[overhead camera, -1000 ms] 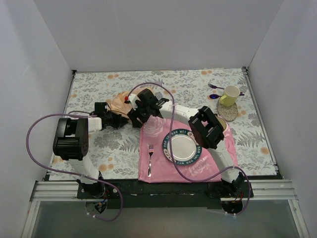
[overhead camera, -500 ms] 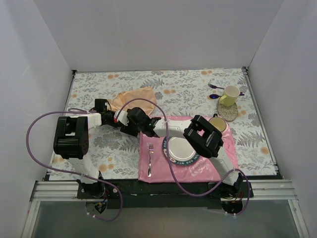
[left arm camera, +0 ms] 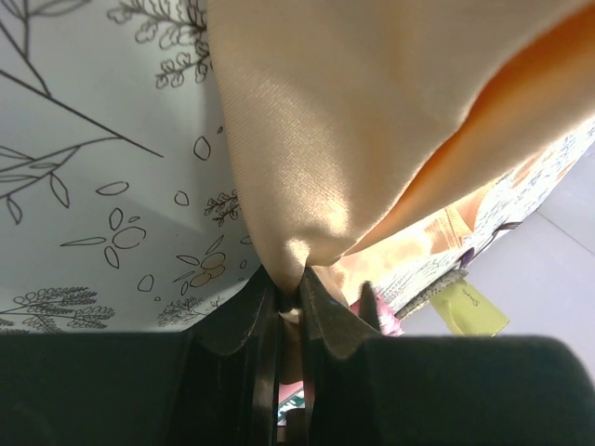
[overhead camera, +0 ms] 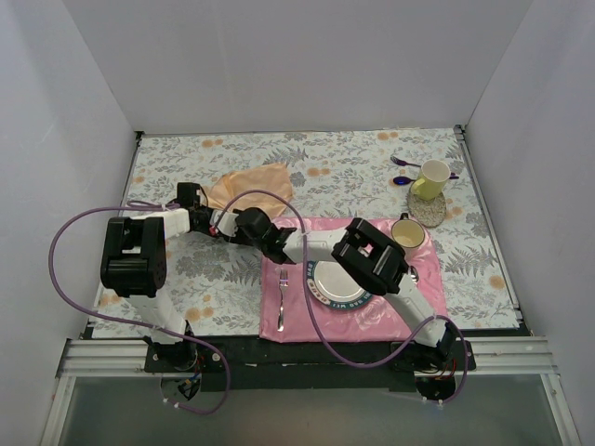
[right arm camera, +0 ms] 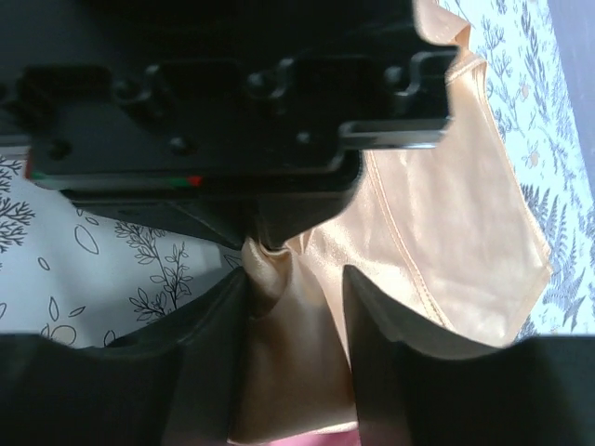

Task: Fold the napkin, place the utensils inside, and roll it up
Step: Roll the napkin with the utensil

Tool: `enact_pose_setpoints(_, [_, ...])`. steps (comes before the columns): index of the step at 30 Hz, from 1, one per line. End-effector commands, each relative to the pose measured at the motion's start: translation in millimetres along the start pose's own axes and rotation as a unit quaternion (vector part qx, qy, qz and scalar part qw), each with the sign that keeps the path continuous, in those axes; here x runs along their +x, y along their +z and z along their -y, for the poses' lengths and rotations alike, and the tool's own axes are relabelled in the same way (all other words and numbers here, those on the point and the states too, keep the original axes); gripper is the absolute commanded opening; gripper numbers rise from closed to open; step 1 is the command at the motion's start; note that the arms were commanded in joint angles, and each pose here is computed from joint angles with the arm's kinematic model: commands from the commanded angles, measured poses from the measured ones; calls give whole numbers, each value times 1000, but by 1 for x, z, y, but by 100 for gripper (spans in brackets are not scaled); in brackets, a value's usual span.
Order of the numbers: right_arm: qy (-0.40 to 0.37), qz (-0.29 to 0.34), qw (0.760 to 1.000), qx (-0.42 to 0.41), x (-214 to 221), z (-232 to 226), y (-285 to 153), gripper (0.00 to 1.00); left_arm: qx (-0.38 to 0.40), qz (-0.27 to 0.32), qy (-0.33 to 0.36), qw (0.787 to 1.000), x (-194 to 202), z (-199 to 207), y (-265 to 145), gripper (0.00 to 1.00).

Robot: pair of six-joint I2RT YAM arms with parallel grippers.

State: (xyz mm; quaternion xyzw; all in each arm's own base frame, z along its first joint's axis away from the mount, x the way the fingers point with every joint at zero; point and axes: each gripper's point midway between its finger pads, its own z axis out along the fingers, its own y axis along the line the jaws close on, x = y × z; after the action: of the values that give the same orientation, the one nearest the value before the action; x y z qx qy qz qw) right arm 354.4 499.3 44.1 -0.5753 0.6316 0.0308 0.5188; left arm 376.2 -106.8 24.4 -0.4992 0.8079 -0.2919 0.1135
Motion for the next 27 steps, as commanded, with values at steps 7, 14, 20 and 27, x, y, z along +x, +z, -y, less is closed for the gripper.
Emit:
enact_pose_setpoints(7, [12,-30,998,-45,19,-21,8,9,-27,-8,3,1000,3,-14,-3,0])
enact_pose_setpoints(14, [100,-25,989,-103,12,-30,0,1,3,1,25,1000,2,-3,-11,0])
enact_pose_setpoints(20, [205,-19,963,-173,20,-37,-5,1,82,9,74,994,3,15,-25,27])
enact_pose_setpoints(27, [288,-14,930,-229,28,-43,-10,1,150,56,104,982,-16,37,-57,55])
